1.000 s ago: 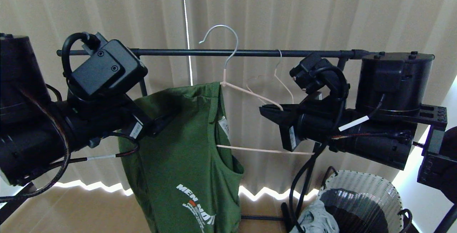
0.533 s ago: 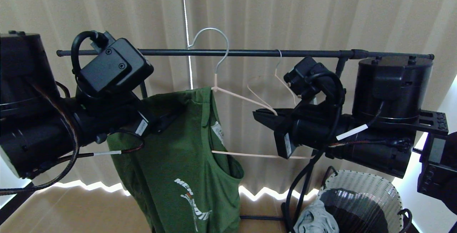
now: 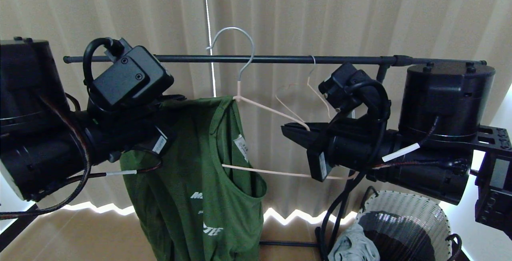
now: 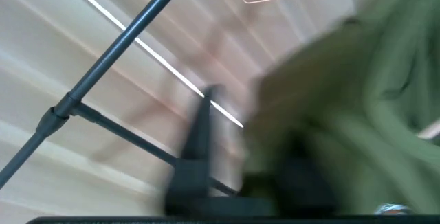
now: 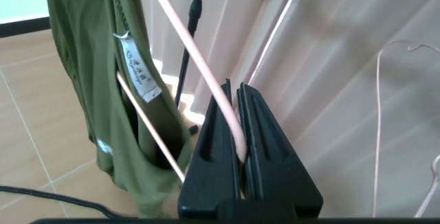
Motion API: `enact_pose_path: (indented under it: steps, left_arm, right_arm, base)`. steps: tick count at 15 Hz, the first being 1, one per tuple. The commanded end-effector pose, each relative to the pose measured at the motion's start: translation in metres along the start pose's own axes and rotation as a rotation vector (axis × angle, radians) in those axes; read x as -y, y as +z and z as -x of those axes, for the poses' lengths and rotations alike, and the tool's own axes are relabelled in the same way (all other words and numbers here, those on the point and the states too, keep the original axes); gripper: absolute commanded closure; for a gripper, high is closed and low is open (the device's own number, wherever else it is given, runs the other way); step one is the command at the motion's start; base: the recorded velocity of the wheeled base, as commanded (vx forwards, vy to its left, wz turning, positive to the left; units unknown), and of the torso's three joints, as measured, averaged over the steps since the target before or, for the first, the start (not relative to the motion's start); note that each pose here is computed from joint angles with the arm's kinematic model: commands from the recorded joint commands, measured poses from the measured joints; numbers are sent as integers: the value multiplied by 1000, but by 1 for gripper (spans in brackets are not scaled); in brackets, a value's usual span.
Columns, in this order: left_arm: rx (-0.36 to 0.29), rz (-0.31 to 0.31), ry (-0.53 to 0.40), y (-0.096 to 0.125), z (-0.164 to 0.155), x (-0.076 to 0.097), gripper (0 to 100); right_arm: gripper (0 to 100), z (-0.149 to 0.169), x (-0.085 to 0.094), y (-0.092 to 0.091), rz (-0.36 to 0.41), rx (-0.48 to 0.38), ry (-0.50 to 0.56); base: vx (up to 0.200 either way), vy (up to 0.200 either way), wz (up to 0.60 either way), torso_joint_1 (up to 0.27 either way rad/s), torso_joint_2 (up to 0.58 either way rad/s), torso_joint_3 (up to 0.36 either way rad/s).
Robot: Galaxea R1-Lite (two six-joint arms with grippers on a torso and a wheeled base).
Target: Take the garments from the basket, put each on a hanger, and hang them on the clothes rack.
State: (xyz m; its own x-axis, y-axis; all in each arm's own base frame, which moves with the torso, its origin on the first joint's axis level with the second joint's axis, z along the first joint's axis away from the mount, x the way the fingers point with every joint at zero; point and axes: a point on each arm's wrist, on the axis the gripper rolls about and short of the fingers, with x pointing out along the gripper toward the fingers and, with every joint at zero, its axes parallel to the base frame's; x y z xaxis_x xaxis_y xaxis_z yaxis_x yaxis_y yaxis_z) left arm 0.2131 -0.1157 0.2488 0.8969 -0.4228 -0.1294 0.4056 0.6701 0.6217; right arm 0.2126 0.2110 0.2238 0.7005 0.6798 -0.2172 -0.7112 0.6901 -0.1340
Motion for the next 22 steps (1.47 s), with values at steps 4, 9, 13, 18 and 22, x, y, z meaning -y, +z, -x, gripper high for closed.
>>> enact_pose_path:
  steps: [4, 9, 13, 18, 22]
  left_arm:
    - [-5, 2, -1, -1, 0, 1, 100]
    - [-10, 2, 3, -5, 11, 3, 100]
    - [-111, 8, 124, -11, 11, -4, 100]
    - [-232, 20, 263, -20, 9, -11, 100]
    - [-148, 132, 307, -8, -10, -12, 100]
  right_arm:
    - [100, 3, 0, 3, 0, 12, -1]
    - [100, 4, 0, 3, 5, 10, -5]
    - [0, 5, 0, 3, 1, 13, -12]
    - [0, 17, 0, -3, 2, 0, -8]
    - [0, 18, -11, -22, 10, -62, 33]
  base:
    - [0, 0, 0, 0, 0, 0]
    - [0, 0, 0, 0, 0, 0]
    - [0, 0, 0, 0, 0, 0]
    - [0, 0, 0, 0, 0, 0]
    - [0, 0, 0, 0, 0, 0]
